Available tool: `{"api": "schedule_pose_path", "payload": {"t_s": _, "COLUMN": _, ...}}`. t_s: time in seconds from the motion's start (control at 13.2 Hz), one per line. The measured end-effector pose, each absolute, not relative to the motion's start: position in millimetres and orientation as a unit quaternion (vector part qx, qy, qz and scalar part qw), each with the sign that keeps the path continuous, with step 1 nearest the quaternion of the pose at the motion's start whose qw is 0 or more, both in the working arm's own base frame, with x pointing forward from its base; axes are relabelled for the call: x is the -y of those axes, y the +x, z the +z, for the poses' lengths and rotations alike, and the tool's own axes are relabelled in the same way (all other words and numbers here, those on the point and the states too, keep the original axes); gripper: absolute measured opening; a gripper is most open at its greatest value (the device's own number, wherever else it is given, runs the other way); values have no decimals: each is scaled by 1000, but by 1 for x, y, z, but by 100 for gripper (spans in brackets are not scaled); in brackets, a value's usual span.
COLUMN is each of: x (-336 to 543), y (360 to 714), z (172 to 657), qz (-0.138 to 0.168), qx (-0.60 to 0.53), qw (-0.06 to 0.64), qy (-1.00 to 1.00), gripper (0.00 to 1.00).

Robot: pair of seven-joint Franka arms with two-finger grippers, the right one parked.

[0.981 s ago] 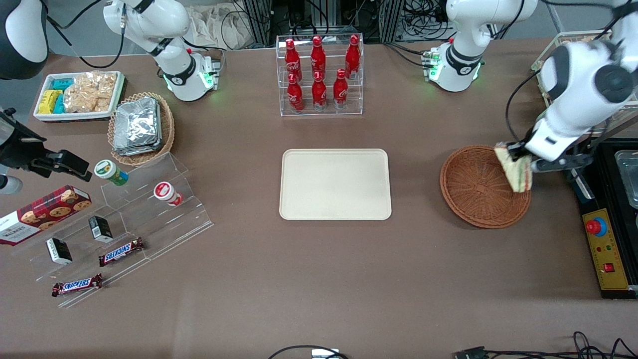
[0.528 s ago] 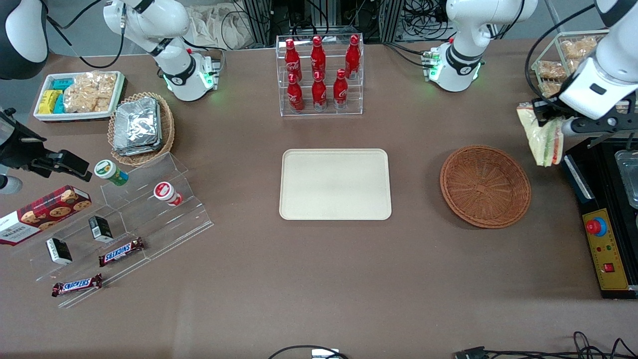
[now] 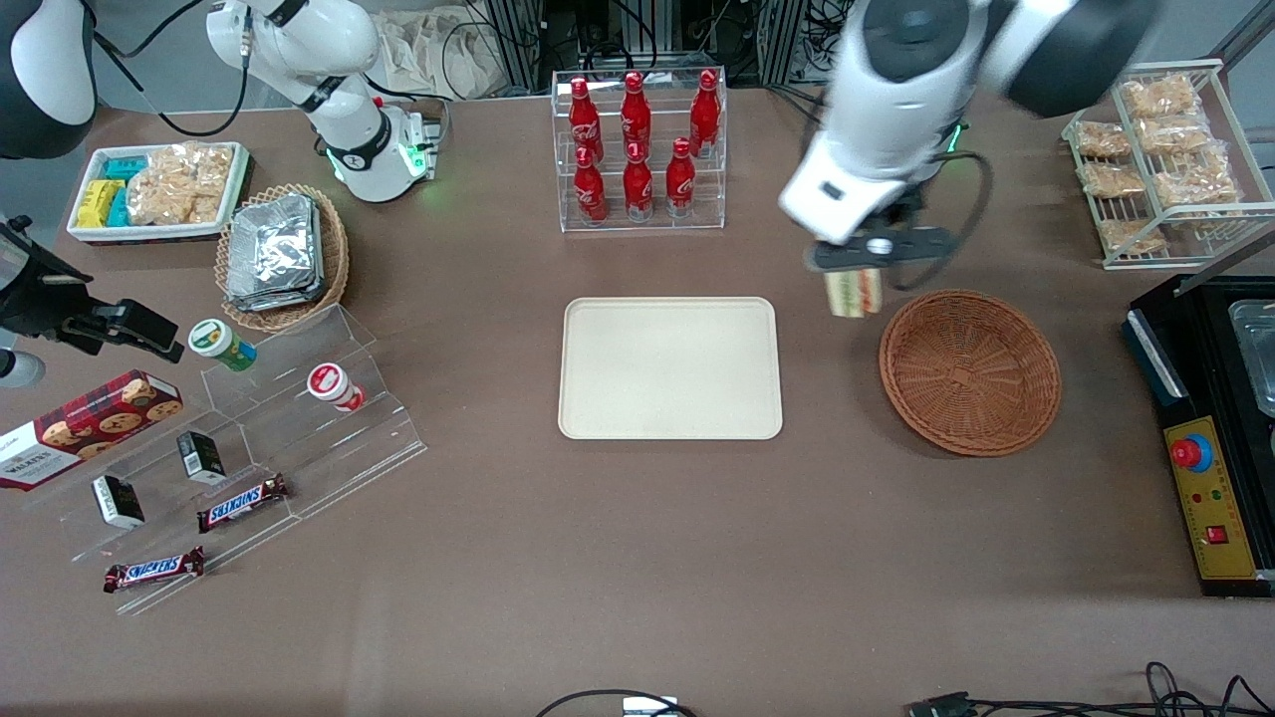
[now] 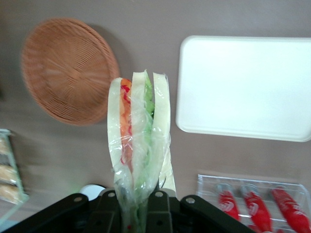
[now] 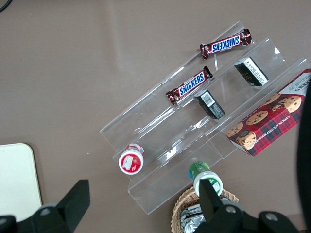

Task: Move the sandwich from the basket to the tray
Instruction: 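Carry the sandwich over the cream tray and lower it down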

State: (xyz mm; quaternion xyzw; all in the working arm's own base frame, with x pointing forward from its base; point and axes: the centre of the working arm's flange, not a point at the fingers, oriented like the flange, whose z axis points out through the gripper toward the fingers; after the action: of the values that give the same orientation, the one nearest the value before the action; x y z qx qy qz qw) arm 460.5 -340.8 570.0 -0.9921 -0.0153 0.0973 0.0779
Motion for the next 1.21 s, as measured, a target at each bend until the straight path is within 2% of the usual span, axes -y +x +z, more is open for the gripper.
{"api": "schedule_pose_path", "payload": {"t_s": 0.23, "x": 367, "y": 460, "z": 536, "qz": 105, "qx": 9, "qw": 66, "qy": -992, "gripper": 15}}
{"api": "schedule_pose_path", "payload": {"t_s": 0.45, "x": 374, "y": 462, "z": 474, "qz": 106, "qx": 4, "qw": 61, "qy": -992, "gripper": 15}}
{"api": "schedule_pose_path", "payload": {"t_s": 0.91, "x": 373, "y": 447, "z": 328, "qz": 67, "qx": -39, "qw": 59, "qy": -995, "gripper": 15}}
{"api": "schedule_pose_path", "payload": {"t_s": 1.21, "x": 372, "y": 453, "z": 267, "qz": 53, "qx": -72, "qw": 75, "qy": -993, "gripper": 15}}
